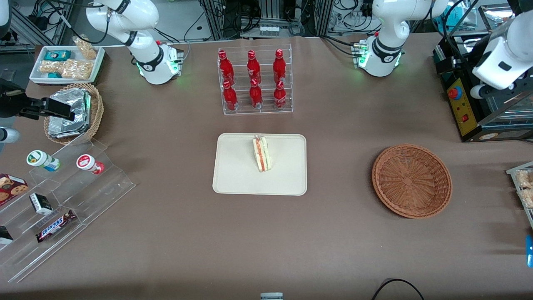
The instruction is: Place sandwich from basket to tray
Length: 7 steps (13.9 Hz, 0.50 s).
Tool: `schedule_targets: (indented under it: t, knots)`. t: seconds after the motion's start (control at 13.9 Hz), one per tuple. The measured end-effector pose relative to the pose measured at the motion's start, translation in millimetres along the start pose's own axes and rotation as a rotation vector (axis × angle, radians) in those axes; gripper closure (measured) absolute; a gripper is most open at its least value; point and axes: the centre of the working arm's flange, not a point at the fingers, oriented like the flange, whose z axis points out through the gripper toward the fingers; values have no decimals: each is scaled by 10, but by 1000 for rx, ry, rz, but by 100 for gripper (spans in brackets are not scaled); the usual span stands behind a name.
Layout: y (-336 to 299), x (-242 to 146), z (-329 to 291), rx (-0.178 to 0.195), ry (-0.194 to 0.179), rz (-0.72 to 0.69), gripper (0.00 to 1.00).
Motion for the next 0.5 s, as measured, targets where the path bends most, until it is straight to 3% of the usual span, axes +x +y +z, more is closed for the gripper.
schedule_targets:
  t: [0.5]
  knots:
    - [148,12,-186,-59,40,45,0]
